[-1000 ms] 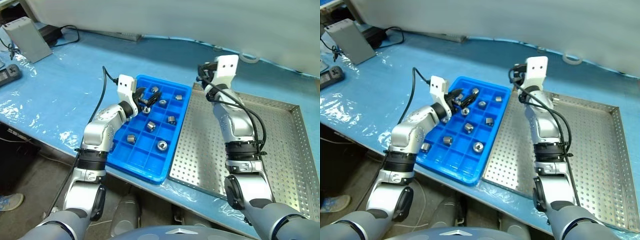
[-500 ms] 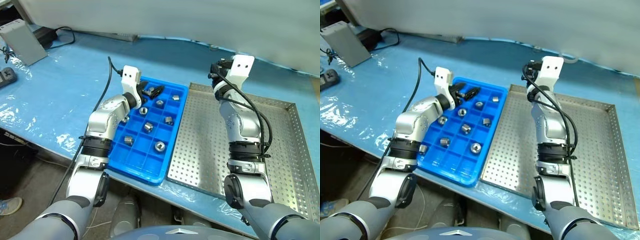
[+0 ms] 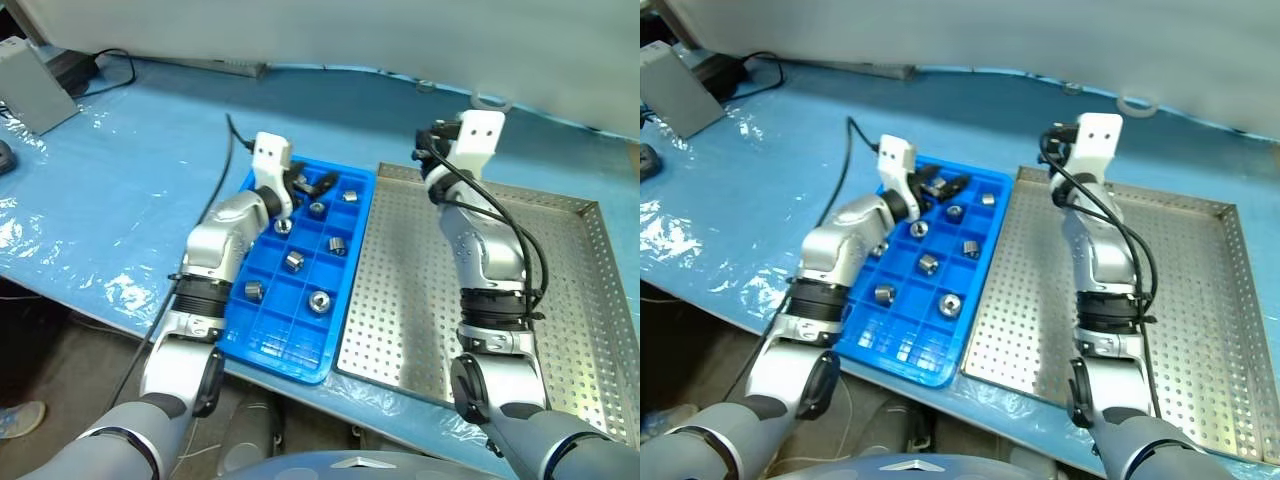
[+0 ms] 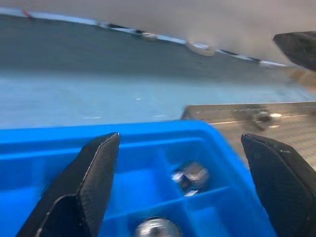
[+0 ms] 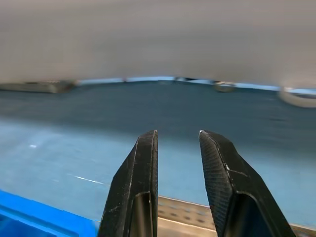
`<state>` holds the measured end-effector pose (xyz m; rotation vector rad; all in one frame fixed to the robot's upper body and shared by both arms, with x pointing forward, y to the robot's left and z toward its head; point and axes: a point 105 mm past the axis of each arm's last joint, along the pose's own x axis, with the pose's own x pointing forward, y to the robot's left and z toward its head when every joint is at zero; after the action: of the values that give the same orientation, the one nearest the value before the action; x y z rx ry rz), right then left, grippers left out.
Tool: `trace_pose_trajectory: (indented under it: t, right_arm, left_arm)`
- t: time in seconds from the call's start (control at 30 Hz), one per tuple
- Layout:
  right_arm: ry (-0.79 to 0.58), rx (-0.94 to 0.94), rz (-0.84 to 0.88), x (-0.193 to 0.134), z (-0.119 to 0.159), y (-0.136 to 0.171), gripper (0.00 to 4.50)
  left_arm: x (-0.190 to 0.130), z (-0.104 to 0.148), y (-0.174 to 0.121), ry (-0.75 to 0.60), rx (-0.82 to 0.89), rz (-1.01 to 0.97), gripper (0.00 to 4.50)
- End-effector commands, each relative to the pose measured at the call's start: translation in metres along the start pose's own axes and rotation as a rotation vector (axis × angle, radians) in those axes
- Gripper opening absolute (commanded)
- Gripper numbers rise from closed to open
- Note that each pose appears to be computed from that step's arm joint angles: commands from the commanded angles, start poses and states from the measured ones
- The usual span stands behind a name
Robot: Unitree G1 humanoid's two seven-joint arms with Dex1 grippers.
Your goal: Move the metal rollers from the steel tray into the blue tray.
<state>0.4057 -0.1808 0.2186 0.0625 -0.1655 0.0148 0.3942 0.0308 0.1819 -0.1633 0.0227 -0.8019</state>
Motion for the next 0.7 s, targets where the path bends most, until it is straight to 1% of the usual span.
trace_pose_trajectory:
  t: [0.03, 0.27, 0.37, 0.6, 0.7]
  right_arm:
    - [-0.083, -0.017, 0.025, -0.004, 0.023, 0.01, 1.33]
    - [-0.087, -0.06, -0.092, 0.001, 0.023, -0.014, 1.33]
    - [-0.088, -0.059, -0.118, 0.003, 0.022, -0.019, 1.33]
    - [-0.083, -0.059, -0.131, 0.008, 0.019, -0.016, 1.33]
    - [-0.075, -0.05, -0.121, 0.008, 0.015, -0.011, 1.33]
  left_arm:
    - [-0.004, 0.015, -0.003, -0.047, 0.032, -0.03, 4.17]
    - [-0.002, 0.015, -0.003, -0.053, 0.025, -0.032, 4.17]
    - [-0.002, 0.015, -0.002, -0.051, 0.026, -0.028, 4.17]
    - [-0.002, 0.016, 0.003, -0.054, 0.032, 0.001, 4.17]
    - [0.002, 0.015, 0.004, -0.057, 0.073, 0.033, 4.17]
